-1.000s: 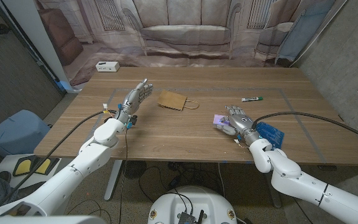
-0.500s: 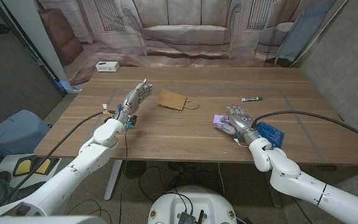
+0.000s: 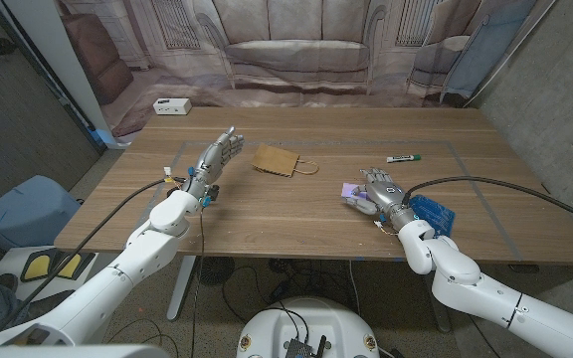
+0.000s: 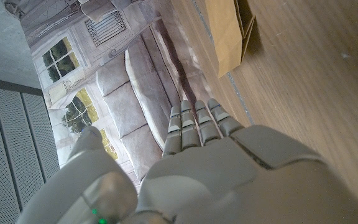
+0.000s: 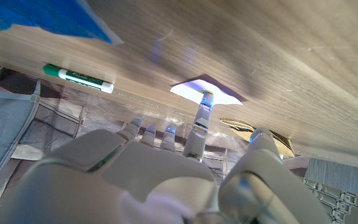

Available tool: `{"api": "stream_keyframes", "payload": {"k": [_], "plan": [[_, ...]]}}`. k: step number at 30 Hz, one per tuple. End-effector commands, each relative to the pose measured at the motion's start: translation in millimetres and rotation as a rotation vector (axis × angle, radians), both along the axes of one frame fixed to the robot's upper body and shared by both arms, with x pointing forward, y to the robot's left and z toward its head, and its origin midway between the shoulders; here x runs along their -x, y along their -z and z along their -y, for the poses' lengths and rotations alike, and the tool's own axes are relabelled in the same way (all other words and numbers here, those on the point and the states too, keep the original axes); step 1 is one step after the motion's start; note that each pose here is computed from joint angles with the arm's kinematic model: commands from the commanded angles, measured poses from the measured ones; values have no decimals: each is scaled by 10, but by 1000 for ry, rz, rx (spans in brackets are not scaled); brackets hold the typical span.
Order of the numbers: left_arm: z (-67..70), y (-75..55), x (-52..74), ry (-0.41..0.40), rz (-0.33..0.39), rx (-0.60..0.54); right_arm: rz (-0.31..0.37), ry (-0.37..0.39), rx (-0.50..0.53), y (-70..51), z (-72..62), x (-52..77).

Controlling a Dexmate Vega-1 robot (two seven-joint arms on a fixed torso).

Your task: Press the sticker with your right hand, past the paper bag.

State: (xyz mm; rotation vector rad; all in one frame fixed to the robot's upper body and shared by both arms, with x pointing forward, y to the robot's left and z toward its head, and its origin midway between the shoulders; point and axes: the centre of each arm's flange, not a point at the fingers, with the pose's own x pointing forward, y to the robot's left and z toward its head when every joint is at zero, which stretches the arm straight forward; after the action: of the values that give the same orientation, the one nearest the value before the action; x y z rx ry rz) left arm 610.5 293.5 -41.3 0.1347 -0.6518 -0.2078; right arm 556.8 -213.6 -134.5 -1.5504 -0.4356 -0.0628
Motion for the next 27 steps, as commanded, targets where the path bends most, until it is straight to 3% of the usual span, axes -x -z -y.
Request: {"api": "stream_keyframes", "payload": {"k": [1,27], "plan": [[5,8,11,1,2,1,3,1,14,-21,-12,24],[19,5,42,9,9,3,66,-12,1,-129,-46,120]]}}
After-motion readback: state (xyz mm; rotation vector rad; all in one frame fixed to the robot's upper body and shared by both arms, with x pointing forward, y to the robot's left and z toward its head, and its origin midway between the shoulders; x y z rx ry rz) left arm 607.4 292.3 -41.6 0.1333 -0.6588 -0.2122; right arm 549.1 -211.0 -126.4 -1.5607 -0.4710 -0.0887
